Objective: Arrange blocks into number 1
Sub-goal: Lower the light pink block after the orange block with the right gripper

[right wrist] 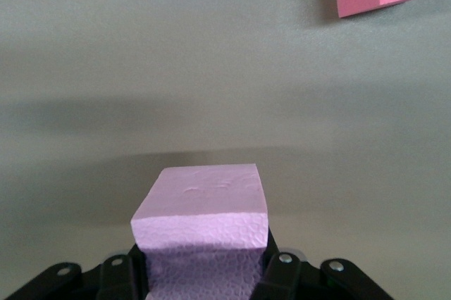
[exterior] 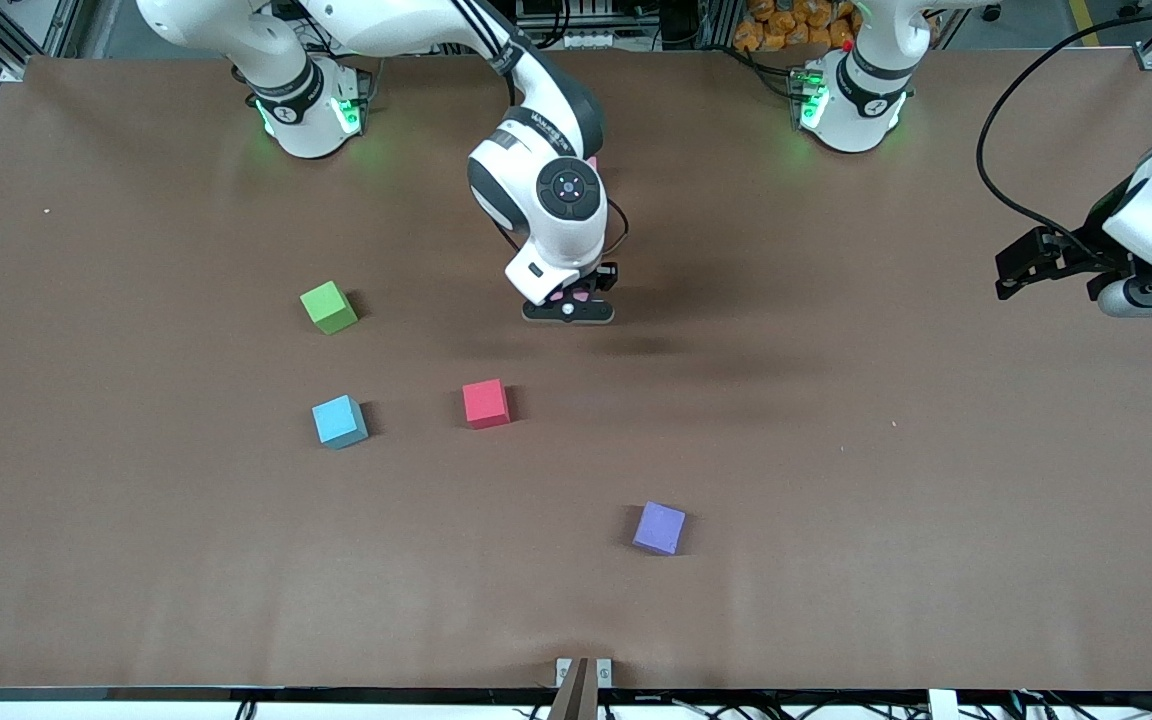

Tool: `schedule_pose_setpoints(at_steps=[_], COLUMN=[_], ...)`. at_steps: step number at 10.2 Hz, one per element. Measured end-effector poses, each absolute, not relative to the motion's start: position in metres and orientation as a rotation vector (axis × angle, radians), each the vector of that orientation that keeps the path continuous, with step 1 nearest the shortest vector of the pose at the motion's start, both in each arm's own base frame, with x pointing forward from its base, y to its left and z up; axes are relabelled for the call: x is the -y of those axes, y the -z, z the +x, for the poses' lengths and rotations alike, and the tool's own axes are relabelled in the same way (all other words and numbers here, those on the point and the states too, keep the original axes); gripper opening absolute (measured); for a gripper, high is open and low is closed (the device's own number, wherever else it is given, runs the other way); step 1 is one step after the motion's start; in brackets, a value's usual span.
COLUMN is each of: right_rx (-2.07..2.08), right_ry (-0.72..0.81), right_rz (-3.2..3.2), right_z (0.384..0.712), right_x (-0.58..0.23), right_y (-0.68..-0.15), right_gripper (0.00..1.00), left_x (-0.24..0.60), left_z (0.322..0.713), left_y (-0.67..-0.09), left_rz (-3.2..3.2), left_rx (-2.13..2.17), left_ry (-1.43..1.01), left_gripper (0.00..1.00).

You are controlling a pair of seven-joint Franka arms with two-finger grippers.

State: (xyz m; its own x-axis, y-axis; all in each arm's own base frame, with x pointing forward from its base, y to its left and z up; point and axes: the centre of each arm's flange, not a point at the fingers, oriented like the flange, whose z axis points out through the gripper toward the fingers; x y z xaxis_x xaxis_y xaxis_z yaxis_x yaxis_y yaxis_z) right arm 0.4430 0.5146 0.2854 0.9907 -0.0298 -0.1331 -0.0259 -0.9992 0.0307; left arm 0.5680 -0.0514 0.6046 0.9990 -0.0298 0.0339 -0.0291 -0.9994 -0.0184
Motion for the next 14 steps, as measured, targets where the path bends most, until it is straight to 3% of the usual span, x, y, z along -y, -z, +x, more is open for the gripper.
schedule_pose_setpoints(at_steps=[14], right_rx=[0.073], right_ry=[0.214], right_rz=[3.157], right_z=[0.412], right_x=[-0.501], right_y=[-0.251], right_gripper=[0.58], left_x=[0.042], left_z=[0.566], left_y=[-0.620], left_rz=[-3.123], left_rx=[-0.018], left_ry=[0.101], left_gripper=[1.00])
